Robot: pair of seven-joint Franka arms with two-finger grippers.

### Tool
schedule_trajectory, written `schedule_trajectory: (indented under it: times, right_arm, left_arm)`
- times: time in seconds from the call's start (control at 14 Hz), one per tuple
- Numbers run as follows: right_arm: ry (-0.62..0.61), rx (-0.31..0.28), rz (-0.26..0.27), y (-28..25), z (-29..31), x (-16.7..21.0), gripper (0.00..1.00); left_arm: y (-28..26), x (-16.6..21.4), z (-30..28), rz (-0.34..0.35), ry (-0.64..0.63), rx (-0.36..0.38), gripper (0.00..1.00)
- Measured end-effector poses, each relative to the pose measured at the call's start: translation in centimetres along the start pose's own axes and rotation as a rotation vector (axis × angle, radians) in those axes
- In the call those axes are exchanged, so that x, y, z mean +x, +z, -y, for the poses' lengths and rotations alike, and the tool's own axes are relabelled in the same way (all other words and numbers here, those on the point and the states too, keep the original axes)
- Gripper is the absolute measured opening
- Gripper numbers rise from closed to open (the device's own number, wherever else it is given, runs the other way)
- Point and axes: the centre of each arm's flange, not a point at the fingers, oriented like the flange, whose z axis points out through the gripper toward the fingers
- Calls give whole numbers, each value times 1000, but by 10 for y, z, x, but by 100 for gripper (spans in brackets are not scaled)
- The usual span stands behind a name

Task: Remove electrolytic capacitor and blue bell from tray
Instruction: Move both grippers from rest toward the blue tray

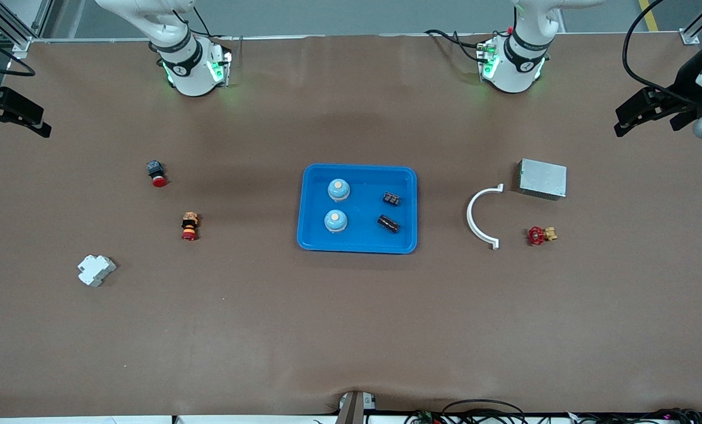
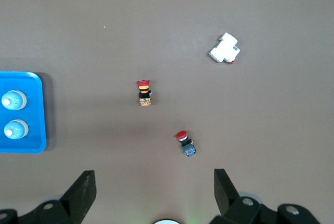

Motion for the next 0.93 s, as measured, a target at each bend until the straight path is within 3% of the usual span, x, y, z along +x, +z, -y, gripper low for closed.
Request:
schedule_trajectory:
  times: [0.64, 0.93]
  right_arm:
    - [-1, 1, 0, 0, 1, 0, 100]
    - [46, 52, 24, 10, 21, -1, 100]
  left_arm:
    - [2, 0, 0, 6, 2, 1, 100]
    - [22, -1, -7, 73, 15, 14, 100]
